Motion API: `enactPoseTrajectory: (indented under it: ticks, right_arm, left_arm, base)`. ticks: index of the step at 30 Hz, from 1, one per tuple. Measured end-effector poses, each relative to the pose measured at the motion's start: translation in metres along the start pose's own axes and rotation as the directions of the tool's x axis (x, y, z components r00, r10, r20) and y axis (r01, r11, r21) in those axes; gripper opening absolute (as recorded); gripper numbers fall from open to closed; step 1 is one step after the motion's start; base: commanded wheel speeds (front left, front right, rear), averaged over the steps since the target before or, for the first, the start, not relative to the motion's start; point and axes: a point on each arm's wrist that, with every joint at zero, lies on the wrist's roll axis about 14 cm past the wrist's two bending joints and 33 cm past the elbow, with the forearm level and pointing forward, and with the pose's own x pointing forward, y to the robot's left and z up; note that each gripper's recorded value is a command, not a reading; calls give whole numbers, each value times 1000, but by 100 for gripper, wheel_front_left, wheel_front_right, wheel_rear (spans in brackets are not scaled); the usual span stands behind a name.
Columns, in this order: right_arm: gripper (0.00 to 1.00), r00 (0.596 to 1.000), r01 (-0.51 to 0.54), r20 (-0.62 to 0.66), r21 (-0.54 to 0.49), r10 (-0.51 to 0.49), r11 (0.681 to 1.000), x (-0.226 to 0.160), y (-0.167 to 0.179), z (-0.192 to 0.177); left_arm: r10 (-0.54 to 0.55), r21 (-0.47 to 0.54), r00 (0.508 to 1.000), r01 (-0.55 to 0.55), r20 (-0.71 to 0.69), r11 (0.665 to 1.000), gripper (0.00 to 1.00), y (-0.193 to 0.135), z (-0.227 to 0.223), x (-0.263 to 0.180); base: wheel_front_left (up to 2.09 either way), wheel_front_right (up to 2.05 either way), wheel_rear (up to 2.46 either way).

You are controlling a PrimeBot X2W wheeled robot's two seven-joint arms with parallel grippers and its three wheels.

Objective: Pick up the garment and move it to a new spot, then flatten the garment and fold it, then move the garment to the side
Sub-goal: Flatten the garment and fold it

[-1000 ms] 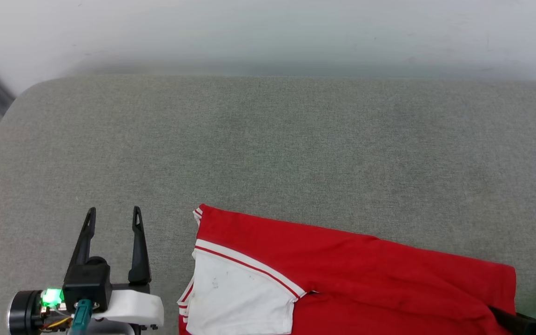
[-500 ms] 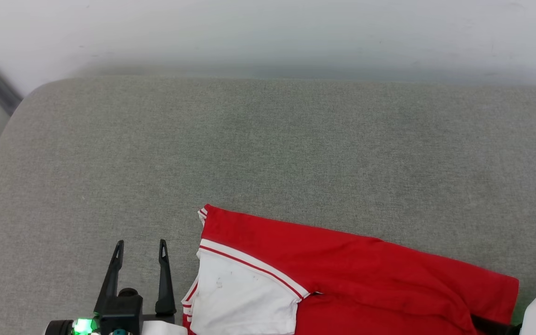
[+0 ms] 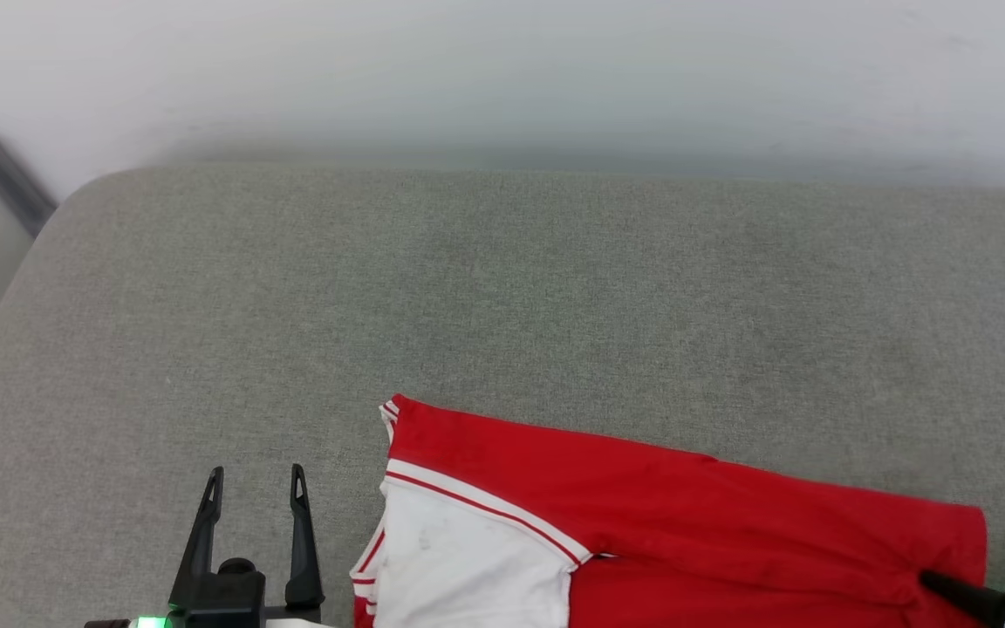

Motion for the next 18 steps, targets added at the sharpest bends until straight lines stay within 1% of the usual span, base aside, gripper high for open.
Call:
enactPoseTrajectory:
  ticks: [6, 10, 12, 14, 16, 18]
  right_arm:
    - [0, 995, 79, 70, -24, -77, 997, -32, -27, 29]
    - [0, 987, 149, 63, -31, -147, 988, -54, -50, 36]
    - [0, 986, 162, 49, -42, -160, 986, -61, -53, 37]
    - [0, 990, 130, 55, -51, -128, 990, -63, -42, 40]
    - [0, 996, 64, 61, -69, -60, 996, -62, -21, 44]
    - [0, 999, 6, 32, -116, -2, 993, -61, 2, 40]
  left_arm:
    - [-14, -6, 1000, 14, 11, 1000, 100, -1, 4, -7]
    - [-18, -12, 1000, 18, 17, 1000, 100, 0, 6, -10]
    - [-20, -17, 1000, 21, 15, 1000, 100, -1, 5, -13]
    - [-18, -19, 1000, 18, 19, 1000, 100, 0, 6, -13]
    - [-19, -23, 1000, 19, 21, 1000, 100, 0, 7, -13]
    - [-25, -23, 999, 25, 21, 999, 100, -1, 7, -14]
  base:
    - [0, 0, 0]
    - [0, 0, 0]
    - [0, 0, 0]
    - [0, 0, 0]
    - [0, 0, 0]
    - [0, 0, 0]
